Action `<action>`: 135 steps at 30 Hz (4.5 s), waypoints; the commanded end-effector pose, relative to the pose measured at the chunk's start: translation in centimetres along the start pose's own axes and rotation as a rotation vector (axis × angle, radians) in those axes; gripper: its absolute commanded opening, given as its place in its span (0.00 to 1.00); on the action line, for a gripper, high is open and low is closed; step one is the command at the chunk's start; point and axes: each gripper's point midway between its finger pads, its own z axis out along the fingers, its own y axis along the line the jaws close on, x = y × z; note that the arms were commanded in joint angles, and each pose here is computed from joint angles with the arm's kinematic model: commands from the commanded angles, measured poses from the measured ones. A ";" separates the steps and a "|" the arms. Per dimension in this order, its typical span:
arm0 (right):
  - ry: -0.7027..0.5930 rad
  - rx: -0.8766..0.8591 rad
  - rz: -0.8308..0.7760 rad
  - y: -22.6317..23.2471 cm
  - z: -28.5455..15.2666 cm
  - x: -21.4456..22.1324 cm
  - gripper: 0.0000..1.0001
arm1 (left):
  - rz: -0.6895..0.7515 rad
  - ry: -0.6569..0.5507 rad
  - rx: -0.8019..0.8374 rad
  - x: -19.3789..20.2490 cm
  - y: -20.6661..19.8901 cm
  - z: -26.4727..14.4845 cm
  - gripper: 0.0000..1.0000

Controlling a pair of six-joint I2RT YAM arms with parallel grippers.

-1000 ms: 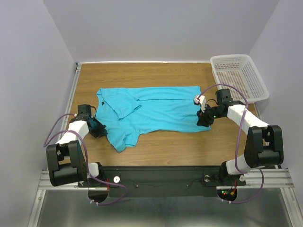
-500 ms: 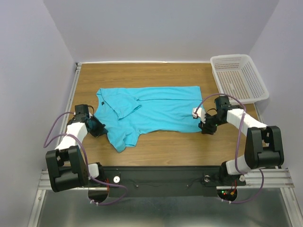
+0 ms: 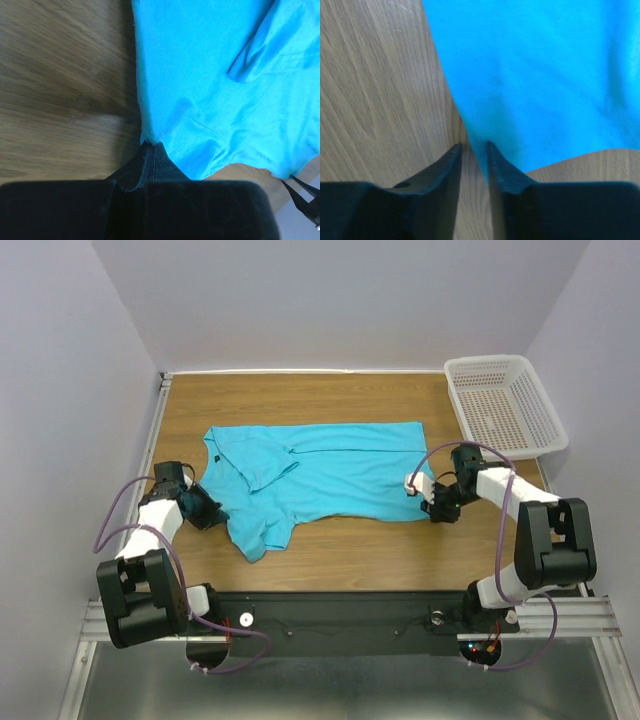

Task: Fold and stack the t-shirts
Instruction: Fold the tshirt

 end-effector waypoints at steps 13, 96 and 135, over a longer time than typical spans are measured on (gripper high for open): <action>-0.064 0.116 0.104 -1.7 -3.1 -2.6 0.01 | 0.013 -0.033 0.153 -0.4 -2.4 -3.3 0.00; -0.236 0.123 0.476 -8.6 -3.2 -4.8 0.00 | -0.325 -0.126 0.340 -6.7 -2.1 -3.4 0.00; -0.315 0.061 0.432 -7.1 -2.9 -6.1 0.01 | -0.089 -0.141 0.228 -7.5 0.9 -0.8 0.60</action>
